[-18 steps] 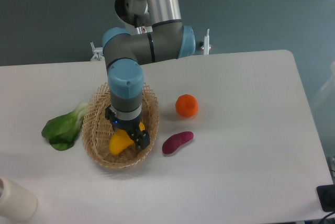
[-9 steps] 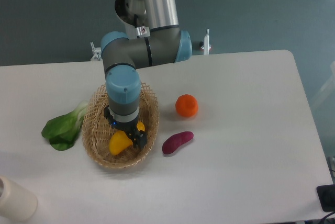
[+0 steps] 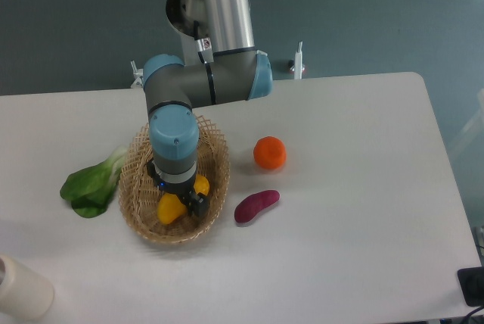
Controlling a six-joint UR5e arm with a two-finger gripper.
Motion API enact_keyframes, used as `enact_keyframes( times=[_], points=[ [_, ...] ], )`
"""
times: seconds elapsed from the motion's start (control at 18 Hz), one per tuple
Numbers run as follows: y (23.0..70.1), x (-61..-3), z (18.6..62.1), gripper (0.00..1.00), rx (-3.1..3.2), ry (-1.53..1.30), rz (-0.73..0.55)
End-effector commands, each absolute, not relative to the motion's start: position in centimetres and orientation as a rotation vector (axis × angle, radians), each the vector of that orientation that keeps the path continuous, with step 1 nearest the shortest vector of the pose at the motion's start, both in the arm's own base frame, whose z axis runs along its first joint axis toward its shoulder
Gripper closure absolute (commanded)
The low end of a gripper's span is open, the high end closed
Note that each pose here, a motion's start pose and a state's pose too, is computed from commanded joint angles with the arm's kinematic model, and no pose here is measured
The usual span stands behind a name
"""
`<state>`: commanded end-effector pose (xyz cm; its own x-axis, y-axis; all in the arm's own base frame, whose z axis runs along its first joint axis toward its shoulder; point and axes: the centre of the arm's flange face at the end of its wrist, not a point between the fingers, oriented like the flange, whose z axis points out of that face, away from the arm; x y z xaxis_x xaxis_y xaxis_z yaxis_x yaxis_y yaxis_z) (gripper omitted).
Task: Pick up the mango from the basket
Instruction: 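Lower the gripper onto the yellow mango and close on it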
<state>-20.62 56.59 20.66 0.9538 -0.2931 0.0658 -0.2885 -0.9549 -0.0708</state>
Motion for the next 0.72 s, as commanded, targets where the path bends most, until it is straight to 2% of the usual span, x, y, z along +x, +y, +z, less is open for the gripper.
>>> enact_keyframes(
  times=[0.17,0.72],
  points=[
    [56.6,-20.7,21.7,0.50,-3.033,0.451,-0.100],
    [57.0,-23.2,25.8,0.48,-2.975,0.418,-0.014]
  ],
)
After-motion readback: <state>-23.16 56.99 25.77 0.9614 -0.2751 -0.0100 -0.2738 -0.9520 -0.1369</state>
